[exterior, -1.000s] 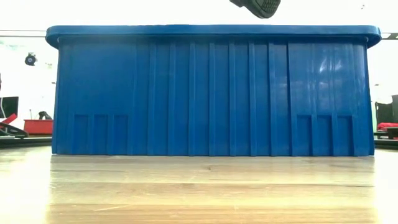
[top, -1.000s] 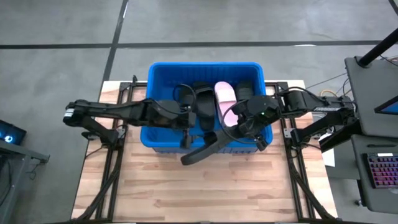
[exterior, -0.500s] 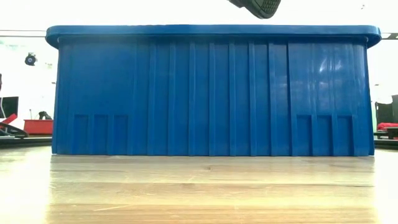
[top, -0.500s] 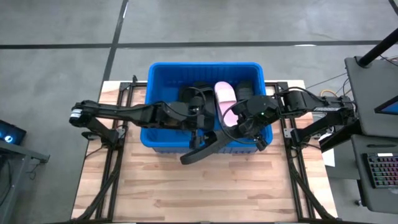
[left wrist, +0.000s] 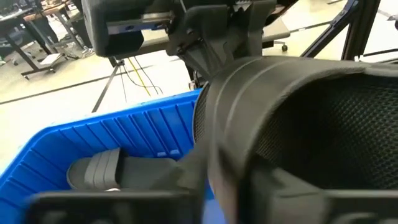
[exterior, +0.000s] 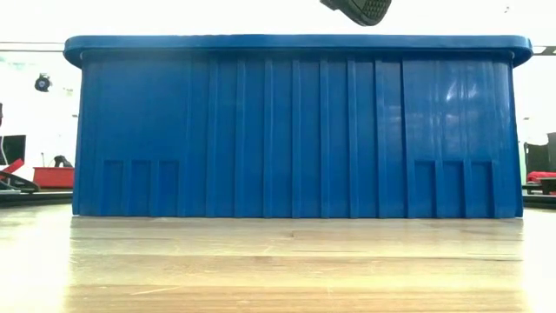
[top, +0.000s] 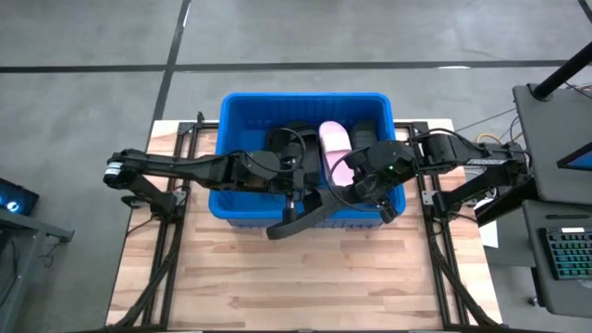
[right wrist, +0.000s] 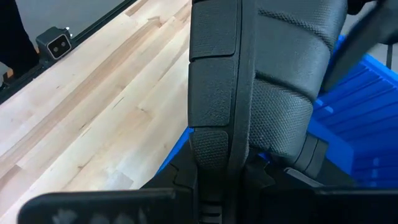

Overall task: Pick and place slides into bin
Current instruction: Put the black slide into the blue container

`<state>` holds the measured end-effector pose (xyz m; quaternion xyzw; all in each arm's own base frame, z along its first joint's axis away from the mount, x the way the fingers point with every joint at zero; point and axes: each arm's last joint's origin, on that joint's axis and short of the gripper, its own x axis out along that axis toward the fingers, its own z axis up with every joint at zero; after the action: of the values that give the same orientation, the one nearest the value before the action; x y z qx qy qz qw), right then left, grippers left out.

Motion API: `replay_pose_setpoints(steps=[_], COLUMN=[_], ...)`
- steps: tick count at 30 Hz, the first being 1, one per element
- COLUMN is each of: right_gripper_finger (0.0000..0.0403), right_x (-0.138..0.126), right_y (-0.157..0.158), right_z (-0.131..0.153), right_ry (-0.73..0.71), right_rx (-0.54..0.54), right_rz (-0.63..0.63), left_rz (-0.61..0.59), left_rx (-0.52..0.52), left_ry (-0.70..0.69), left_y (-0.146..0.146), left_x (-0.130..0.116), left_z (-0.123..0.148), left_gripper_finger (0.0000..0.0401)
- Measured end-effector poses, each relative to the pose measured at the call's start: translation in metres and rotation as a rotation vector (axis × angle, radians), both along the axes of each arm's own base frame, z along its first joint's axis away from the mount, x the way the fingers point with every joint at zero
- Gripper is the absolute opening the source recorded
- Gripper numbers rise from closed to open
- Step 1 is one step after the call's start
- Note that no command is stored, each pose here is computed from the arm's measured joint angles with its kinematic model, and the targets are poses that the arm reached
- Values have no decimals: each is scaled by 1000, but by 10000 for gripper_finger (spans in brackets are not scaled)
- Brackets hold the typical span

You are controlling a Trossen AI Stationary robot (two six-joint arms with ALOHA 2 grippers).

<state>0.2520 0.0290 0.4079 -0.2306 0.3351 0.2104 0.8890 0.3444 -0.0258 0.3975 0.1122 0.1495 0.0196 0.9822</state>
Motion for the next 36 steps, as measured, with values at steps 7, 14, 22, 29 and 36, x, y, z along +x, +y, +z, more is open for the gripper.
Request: replay_pose_setpoints(steps=[7,14,22,29,36], right_gripper_finger=[61,158,200,202,203], right_x=[0,1,-2,-2,-3], right_y=[-2,-7,-12,-13,-15], right_z=[1,2,2,2,3], right_ry=[3,-14,-24,-38,-52], right_rx=[13,-26,-127,-162,-99], right_rz=[-103,-325,-432,-485,-609], left_rz=[7,65,261,607,769], left_rx=[12,85,212,459,582], left_ry=[-5,27,127,344,571], left_y=[1,6,17,34,63], left_x=[-1,-19,-61,-69,-63], left_z=[5,18,32,5,-53], left_gripper_finger=[3,1,1,0,0])
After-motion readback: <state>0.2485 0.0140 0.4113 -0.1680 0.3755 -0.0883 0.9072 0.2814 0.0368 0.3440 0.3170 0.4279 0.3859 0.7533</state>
